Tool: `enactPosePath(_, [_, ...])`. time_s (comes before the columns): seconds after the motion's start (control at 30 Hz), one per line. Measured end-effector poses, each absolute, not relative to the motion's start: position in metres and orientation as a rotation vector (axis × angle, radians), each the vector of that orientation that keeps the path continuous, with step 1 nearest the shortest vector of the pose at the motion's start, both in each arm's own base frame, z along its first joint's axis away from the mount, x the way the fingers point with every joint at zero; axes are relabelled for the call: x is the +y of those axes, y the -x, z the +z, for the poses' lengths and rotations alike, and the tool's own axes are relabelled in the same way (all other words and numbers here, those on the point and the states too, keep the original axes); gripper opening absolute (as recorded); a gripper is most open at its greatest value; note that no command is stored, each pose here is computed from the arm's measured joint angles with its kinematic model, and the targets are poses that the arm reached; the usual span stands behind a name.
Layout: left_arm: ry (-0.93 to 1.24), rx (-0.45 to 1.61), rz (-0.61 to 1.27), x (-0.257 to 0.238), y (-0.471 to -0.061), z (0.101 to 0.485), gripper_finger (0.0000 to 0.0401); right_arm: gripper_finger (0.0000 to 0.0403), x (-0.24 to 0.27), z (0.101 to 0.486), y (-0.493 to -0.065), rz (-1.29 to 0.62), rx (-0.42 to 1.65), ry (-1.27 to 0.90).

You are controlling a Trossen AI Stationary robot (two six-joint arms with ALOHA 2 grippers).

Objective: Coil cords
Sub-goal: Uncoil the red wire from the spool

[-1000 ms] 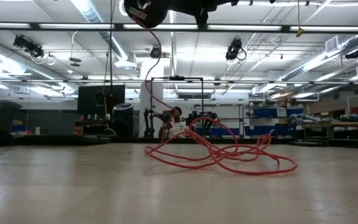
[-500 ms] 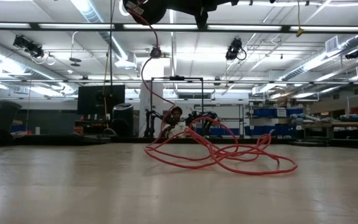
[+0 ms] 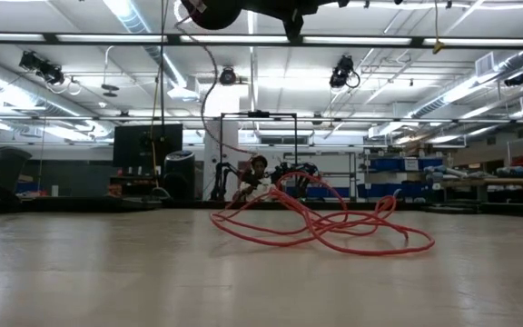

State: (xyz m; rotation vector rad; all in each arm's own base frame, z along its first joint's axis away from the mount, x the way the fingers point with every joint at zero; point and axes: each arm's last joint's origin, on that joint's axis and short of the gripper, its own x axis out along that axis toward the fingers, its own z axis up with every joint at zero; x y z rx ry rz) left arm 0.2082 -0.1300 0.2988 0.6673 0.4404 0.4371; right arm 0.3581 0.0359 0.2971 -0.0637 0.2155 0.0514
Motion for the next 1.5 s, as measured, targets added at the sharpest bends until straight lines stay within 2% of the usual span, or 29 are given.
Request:
enactPosePath(0.4, [-0.526, 0.451, 0.369, -0.137, -0.213, 0.271, 0.0000, 0.0000, 0.040, 0.307, -0.358, -0.002, 0.115, 0.060])
enactPosePath(0.7, [-0.562, 0.447, 0.455, -0.140, -0.236, 0.247, 0.0000, 0.0000, 0.043, 0.308, -0.360, -0.038, 0.084, 0.067])
enactPosePath(1.1, [-0.591, 0.450, 0.522, -0.137, -0.237, 0.244, 0.0003, 0.0000, 0.042, 0.309, -0.360, -0.042, 0.075, 0.067])
enactPosePath(1.2, [-0.597, 0.445, 0.510, -0.140, -0.234, 0.246, 0.0018, 0.0000, 0.042, 0.309, -0.360, -0.038, 0.078, 0.067])
enactPosePath(1.4, [-0.534, 0.415, 0.485, -0.143, -0.219, 0.254, 0.0074, 0.0000, 0.042, 0.310, -0.357, -0.037, 0.114, 0.074])
enactPosePath(1.5, [-0.486, 0.399, 0.470, -0.146, -0.209, 0.258, 0.0095, 0.0000, 0.043, 0.317, -0.347, 0.041, 0.142, 0.077])
